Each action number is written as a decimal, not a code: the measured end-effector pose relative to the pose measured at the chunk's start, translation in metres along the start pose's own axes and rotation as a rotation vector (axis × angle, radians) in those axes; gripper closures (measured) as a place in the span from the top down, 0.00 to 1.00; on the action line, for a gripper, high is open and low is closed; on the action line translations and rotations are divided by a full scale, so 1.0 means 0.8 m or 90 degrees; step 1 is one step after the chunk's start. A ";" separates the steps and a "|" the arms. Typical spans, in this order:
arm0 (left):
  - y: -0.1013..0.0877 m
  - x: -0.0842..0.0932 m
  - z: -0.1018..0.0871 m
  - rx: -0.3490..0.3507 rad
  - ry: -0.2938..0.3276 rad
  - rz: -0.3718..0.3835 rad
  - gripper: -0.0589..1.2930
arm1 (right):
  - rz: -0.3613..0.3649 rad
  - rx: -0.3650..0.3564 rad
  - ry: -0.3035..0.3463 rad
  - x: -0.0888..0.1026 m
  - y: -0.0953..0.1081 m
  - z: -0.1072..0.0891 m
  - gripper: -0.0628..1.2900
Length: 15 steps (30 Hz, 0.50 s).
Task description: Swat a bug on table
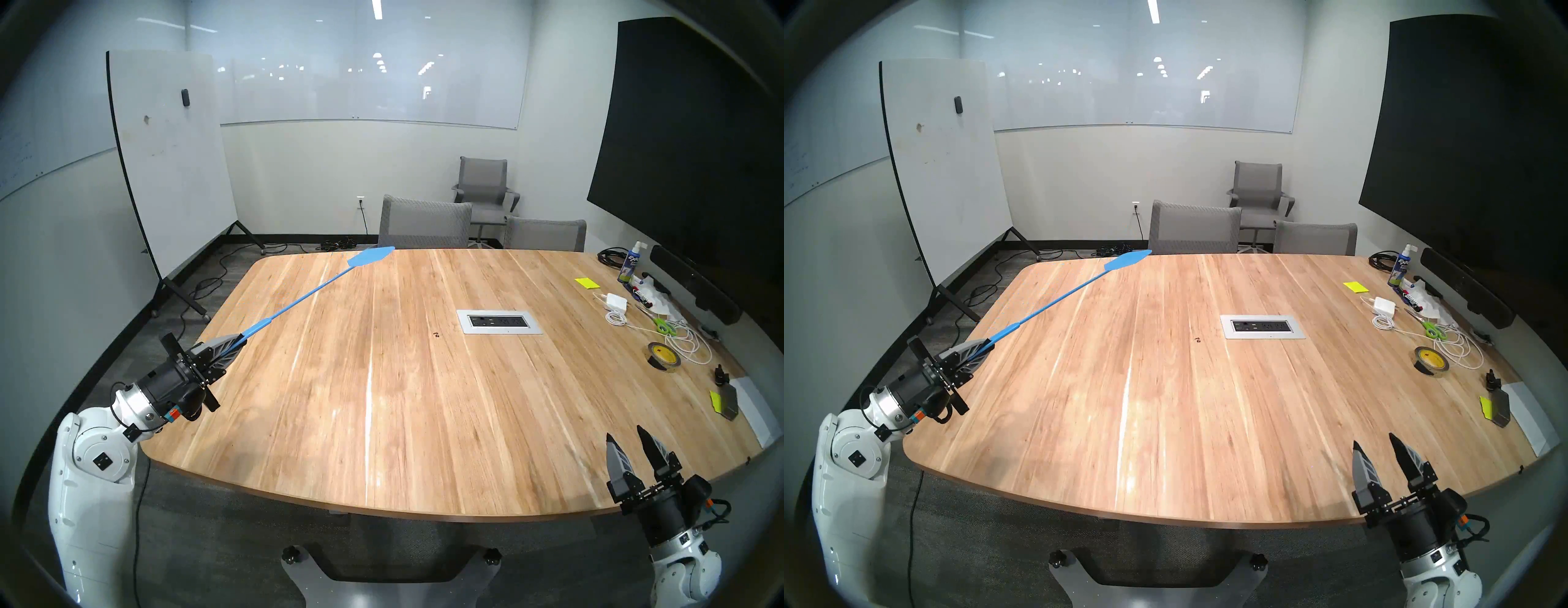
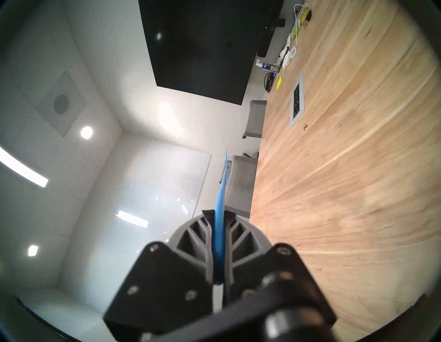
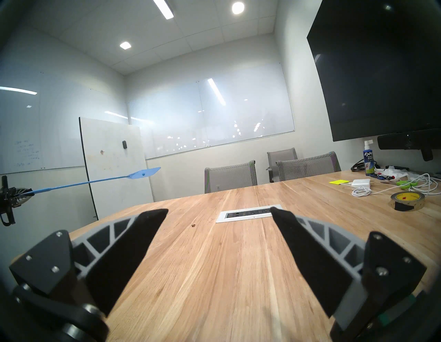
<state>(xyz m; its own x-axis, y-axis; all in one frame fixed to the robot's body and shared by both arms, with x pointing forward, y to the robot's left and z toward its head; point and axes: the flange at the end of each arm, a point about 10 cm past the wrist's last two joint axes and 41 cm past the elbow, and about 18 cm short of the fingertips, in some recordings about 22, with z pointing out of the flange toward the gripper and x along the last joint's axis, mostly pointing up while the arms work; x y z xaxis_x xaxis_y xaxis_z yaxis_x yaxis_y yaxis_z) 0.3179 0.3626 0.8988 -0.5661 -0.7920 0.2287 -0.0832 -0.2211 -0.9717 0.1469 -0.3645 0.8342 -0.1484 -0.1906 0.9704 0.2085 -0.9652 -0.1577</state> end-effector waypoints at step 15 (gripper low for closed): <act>-0.005 0.028 -0.007 -0.001 0.008 0.034 0.08 | 0.000 0.000 0.000 0.000 0.000 0.000 0.97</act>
<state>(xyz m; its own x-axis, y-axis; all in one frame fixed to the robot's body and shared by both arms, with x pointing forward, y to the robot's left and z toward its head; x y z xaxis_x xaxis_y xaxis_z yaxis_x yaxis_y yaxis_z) 0.3008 0.3487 0.9073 -0.5806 -0.7949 0.1764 -0.0537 -0.1788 -0.9824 0.1469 -0.3646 0.8342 -0.1484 -0.1902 0.9705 0.2087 -0.9653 -0.1573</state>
